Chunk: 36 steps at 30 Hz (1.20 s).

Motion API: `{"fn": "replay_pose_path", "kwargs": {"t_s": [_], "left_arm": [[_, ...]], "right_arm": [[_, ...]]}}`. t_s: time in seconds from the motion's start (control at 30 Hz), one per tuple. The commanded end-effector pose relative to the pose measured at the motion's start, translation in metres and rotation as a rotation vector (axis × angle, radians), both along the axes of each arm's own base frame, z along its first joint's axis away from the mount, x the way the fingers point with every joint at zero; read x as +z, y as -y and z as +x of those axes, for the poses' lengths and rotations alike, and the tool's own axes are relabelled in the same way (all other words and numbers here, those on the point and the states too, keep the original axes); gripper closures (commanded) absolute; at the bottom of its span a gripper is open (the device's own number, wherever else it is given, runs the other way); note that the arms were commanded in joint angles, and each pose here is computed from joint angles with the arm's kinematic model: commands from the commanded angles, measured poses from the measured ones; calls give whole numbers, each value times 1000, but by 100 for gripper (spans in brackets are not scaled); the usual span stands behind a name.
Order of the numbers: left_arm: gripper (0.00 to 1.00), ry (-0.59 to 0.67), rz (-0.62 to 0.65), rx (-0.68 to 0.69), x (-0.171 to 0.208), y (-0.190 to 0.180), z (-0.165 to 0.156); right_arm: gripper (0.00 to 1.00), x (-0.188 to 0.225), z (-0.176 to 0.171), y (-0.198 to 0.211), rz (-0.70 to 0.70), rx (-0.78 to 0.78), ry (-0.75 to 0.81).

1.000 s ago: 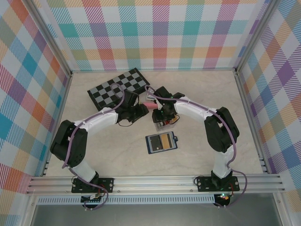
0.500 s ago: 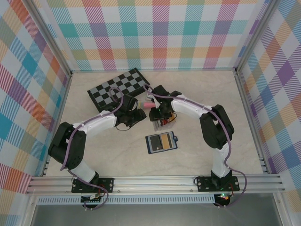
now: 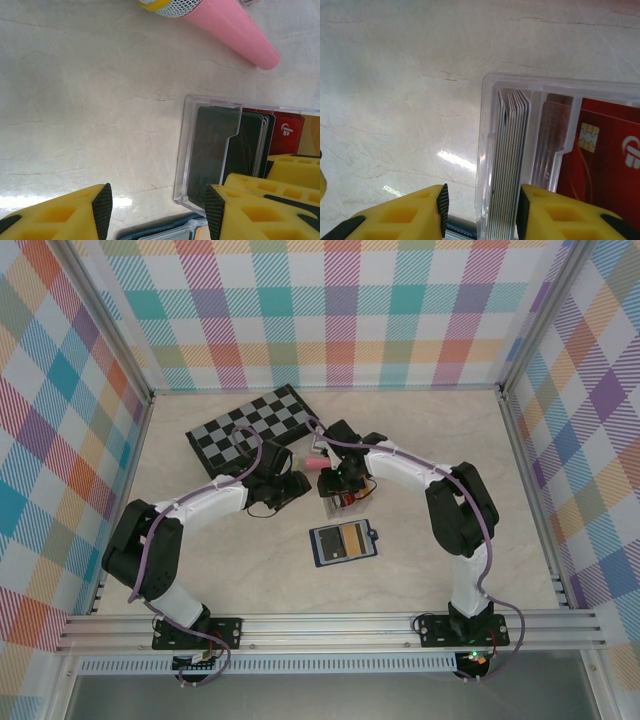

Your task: Put the credit cards into the card holder

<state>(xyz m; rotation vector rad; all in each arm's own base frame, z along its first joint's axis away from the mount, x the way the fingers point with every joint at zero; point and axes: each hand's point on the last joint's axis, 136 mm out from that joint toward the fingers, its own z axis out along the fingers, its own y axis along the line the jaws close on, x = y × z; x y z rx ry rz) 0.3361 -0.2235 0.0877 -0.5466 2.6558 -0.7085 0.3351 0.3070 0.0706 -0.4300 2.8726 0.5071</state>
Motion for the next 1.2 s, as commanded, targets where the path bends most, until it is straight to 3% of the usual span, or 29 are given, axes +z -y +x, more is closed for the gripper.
{"fn": "replay_pose_path", "kwargs": {"t_s": [0.0,0.3,1.17], "left_arm": [[47,-14,-10,14,-1,-3,-3],[47,-22,-17,10,-4,-1,-4],[47,-25,-22,8,-3,0,-4]], "right_arm": [[60,32,-2,-5,63,-6,27],[66,34,-2,-2,67,-13,26],[96,42,9,26,-36,-85,90]]}}
